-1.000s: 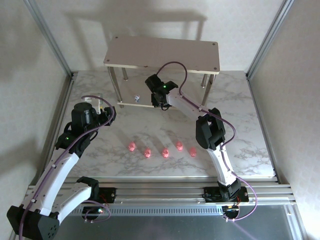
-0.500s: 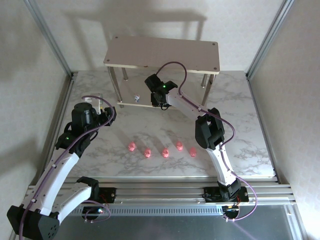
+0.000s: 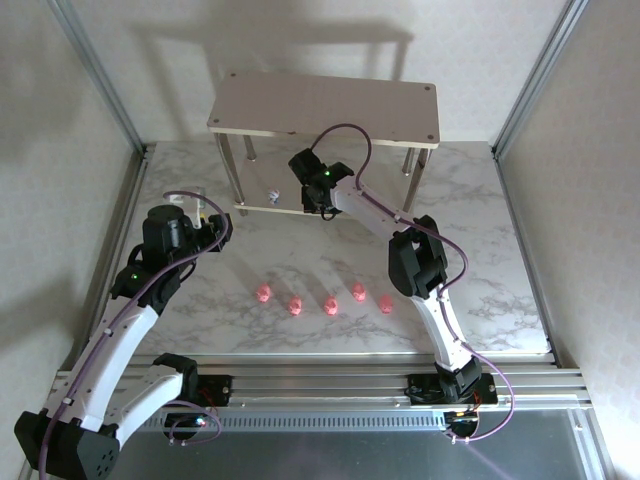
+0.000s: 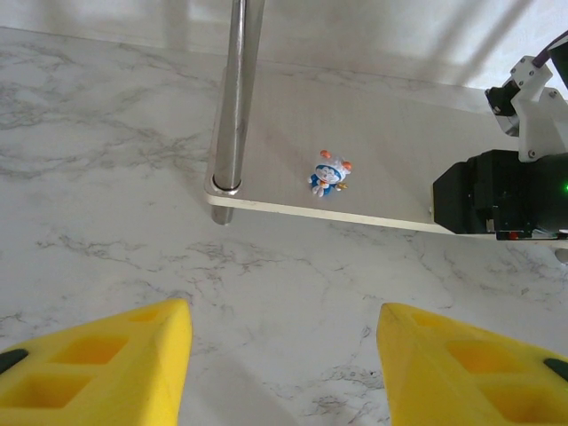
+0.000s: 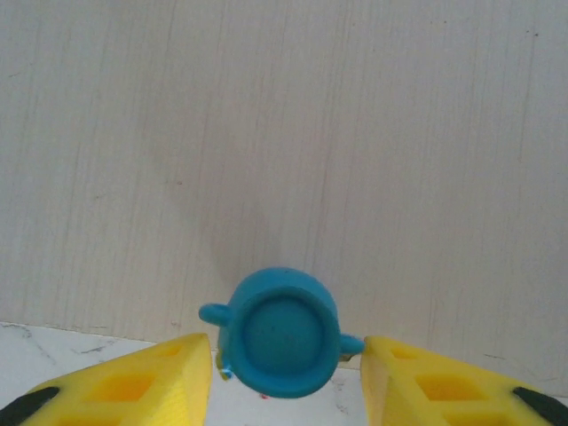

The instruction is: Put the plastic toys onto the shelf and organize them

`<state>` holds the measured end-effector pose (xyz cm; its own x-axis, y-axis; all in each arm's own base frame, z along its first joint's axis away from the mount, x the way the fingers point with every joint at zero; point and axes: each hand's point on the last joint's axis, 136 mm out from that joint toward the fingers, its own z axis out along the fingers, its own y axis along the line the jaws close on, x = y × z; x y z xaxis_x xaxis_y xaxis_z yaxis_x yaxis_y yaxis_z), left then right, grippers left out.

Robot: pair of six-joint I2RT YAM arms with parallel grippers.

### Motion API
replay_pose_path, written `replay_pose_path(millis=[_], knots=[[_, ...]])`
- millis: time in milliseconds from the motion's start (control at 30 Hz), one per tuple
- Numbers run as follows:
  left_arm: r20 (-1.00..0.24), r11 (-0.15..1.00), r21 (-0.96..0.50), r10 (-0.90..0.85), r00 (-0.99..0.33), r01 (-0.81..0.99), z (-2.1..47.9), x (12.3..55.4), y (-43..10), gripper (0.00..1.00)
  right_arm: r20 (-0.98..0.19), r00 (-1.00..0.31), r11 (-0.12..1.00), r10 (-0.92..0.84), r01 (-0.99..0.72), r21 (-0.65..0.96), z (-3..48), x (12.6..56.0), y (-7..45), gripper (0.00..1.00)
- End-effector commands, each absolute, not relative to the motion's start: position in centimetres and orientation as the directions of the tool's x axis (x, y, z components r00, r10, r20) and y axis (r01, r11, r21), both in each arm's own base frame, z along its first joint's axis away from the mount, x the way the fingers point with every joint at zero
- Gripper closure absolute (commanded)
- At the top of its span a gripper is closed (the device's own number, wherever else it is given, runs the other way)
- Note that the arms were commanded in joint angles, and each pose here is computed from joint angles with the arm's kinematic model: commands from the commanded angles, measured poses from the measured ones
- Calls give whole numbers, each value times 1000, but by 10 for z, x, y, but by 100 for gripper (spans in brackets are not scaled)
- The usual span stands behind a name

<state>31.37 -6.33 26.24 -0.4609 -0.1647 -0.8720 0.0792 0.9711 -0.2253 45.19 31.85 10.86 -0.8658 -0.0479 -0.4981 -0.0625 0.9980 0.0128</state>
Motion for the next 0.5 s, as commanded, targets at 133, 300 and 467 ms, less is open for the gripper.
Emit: replay_pose_path(millis=[133, 300, 467], knots=[[-880, 974, -211, -150, -451, 88, 263, 315, -61, 42, -502, -864, 999, -34, -37, -5, 101, 465, 311, 51], [-880, 974, -210, -149, -451, 86, 262, 316, -60, 42, -507, -861, 999, -34, -34, -9, 102, 466, 310, 46], [-878, 974, -211, -150, -454, 86, 261, 317, -60, 42, -508, -861, 999, -33, -37, -3, 103, 465, 310, 38]])
